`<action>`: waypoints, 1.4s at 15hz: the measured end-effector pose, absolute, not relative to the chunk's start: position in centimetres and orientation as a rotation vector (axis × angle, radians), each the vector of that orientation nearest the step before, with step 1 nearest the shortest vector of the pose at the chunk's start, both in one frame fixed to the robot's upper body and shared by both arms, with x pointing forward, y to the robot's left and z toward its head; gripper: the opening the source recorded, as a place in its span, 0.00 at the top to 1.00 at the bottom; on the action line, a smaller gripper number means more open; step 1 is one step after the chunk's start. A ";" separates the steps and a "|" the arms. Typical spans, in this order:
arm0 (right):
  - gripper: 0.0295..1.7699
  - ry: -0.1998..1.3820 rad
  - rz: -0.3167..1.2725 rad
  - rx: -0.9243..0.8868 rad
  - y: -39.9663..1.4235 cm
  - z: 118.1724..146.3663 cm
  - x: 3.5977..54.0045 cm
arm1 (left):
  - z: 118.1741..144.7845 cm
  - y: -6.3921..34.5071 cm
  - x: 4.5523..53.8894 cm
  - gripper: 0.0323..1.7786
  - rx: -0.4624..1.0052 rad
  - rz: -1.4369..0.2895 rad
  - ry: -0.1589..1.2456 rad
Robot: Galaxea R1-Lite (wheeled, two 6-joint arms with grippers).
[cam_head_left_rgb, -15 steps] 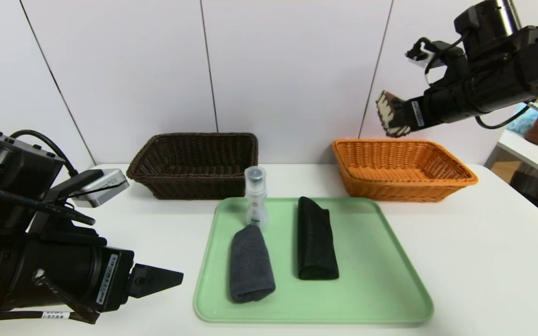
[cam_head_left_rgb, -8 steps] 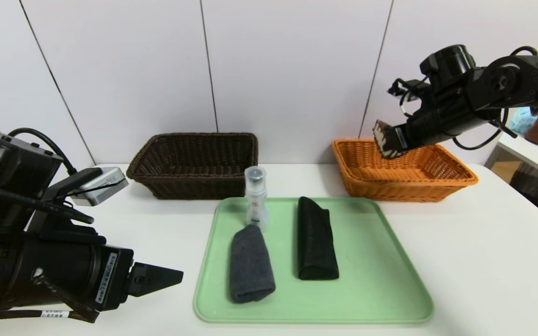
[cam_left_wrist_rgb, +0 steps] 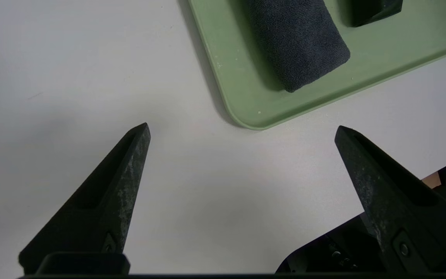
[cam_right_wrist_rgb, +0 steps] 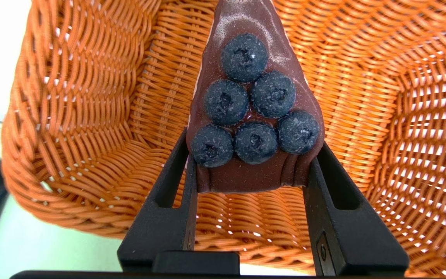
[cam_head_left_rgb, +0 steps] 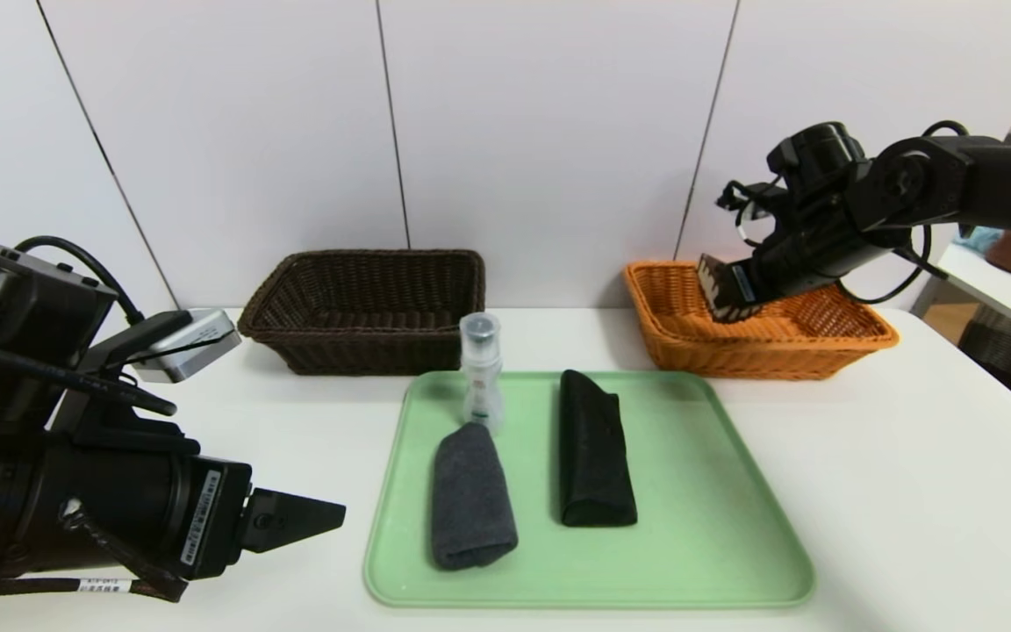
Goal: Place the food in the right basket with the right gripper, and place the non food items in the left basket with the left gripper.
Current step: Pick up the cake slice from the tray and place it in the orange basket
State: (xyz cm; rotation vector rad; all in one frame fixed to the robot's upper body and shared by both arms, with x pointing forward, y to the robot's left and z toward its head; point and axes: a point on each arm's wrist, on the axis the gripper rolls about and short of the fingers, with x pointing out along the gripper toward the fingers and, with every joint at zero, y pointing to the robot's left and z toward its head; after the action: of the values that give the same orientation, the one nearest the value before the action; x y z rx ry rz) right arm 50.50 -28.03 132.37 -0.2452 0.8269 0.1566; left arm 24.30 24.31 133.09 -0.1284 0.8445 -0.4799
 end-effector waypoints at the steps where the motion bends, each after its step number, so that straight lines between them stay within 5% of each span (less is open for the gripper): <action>1: 0.57 0.834 0.158 -0.247 -28.0 132.1 50.6 | 133.1 24.3 24.3 0.05 -0.129 -0.480 0.844; 6: 0.57 0.859 0.165 -0.252 -27.7 131.1 51.0 | 133.0 24.2 24.4 0.05 -0.128 -0.480 0.845; 13: 0.26 0.856 0.169 -0.255 -27.7 131.2 50.9 | 133.1 24.1 24.7 0.05 -0.130 -0.479 0.845; 21: 0.12 0.820 0.175 -0.255 -28.0 133.9 49.2 | 133.0 24.1 24.7 0.05 -0.129 -0.477 0.848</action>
State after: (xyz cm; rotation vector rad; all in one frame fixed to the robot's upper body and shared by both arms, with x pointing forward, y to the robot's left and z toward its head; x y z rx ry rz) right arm 49.15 -28.01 133.87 -0.2552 0.8204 0.1752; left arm 24.72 24.08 133.04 -0.1291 0.8479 -0.4769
